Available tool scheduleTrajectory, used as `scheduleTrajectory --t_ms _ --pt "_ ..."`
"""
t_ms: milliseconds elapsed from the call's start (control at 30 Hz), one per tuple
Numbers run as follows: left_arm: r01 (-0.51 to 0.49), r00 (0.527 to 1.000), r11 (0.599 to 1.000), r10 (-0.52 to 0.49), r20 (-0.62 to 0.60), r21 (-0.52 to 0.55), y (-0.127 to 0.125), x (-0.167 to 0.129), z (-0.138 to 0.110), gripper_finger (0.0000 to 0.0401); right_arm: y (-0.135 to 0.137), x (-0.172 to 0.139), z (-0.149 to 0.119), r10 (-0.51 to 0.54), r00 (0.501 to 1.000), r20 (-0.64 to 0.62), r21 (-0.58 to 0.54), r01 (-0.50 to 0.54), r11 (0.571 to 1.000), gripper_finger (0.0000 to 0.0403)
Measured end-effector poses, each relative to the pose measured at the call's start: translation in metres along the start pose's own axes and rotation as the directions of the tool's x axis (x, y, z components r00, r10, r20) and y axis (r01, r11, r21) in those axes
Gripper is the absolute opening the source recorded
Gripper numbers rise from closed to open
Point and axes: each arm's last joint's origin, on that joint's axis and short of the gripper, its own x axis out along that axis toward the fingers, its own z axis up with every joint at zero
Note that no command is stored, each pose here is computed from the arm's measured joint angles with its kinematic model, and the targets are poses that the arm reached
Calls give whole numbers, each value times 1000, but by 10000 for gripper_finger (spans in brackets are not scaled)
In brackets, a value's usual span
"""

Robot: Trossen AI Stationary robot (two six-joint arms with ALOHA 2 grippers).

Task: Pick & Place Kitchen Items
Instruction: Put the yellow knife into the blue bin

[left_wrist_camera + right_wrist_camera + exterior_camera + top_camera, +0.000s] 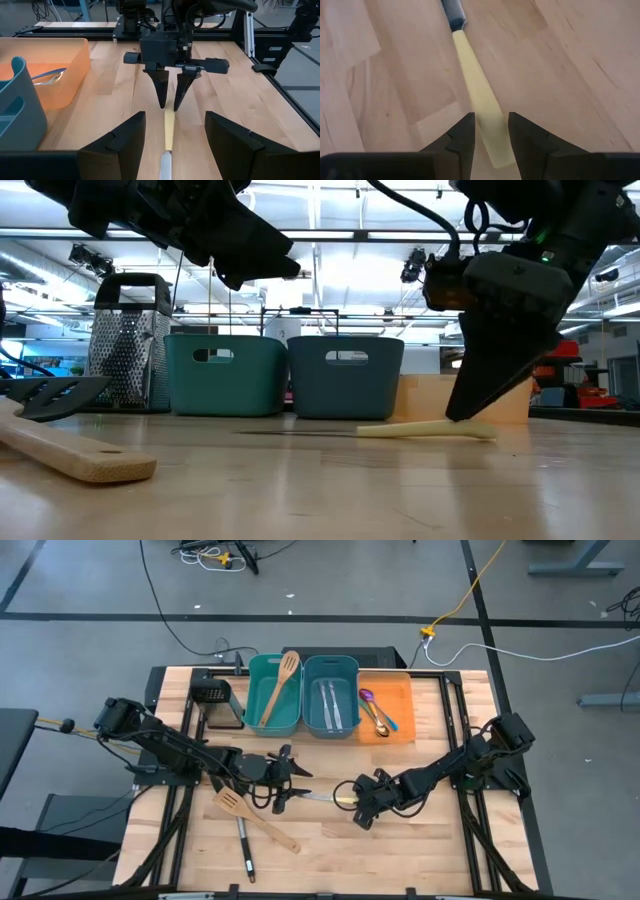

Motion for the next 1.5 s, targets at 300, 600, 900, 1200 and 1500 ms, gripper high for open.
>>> scheduleTrajectory --t_ms 300,600,900,1200,1500 --pt "-1 1000 1000 1 0 0 0 0 0 210 -1 0 -2 -10 1000 -1 -14 10 1000 128" --pt "0 1000 1000 0 0 0 0 0 0 210 0 0 -2 -5 1000 3 -43 6 999 128" --pt "0 1000 1000 0 0 0 0 0 0 210 -1 0 -3 -7 1000 -13 -51 6 999 128" --pt "0 1000 1000 0 0 1 0 0 0 210 1 18 -9 -5 999 -41 -34 3 999 141" --pt "0 1000 1000 0 -1 2 0 0 0 210 1 24 -11 -4 999 -40 -76 1 997 165"
